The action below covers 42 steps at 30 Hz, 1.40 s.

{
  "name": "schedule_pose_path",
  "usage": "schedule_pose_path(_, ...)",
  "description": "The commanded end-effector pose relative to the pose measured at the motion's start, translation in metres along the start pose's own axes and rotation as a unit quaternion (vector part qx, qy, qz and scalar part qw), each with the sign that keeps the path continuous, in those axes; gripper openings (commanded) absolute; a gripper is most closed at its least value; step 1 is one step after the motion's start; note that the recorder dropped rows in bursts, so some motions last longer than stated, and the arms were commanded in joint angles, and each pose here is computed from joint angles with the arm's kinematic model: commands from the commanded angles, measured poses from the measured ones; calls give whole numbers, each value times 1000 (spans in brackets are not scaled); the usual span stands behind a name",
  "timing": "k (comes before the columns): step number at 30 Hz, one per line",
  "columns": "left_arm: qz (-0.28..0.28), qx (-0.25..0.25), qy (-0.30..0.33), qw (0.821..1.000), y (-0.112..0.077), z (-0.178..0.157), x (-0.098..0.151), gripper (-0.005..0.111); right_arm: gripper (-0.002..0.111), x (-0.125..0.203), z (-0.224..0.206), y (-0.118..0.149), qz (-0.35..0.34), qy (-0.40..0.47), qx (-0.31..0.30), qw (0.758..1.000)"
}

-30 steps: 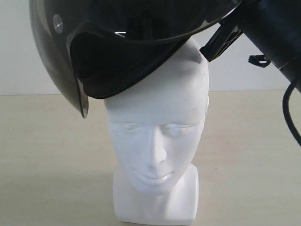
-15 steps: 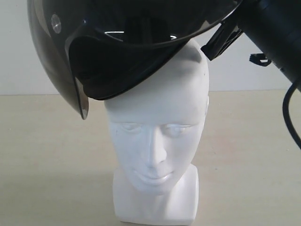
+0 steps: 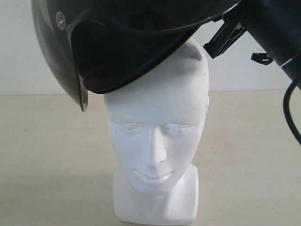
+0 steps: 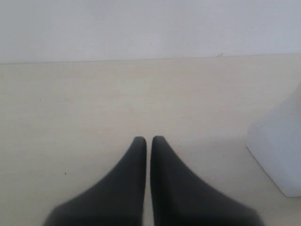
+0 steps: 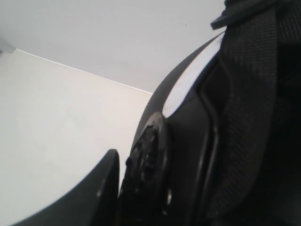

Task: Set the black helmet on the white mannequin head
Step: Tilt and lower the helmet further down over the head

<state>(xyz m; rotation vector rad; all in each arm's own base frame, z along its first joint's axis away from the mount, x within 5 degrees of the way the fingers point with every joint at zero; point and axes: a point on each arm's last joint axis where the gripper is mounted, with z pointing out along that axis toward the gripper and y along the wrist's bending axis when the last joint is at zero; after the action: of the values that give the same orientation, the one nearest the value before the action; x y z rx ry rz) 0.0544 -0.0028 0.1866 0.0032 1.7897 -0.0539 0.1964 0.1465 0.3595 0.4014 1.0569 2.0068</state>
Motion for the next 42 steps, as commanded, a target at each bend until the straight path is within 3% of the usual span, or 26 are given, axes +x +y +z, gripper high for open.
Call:
schedule_pose_path(1, 0, 0, -5, 1000, 0, 0, 0, 4, 0, -11, -2, 18, -31, -46, -44, 997)
schedule_pose_path(30, 0, 0, -5, 1000, 0, 0, 0, 4, 0, -14, -3, -2, -48, -61, 73, 994)
schedule_pose_path(34, 0, 0, -5, 1000, 0, 0, 0, 4, 0, -14, -5, 0, -48, -61, 52, 996)
schedule_pose_path(42, 0, 0, -5, 1000, 0, 0, 0, 4, 0, -13, -21, -13, -38, -71, 75, 994)
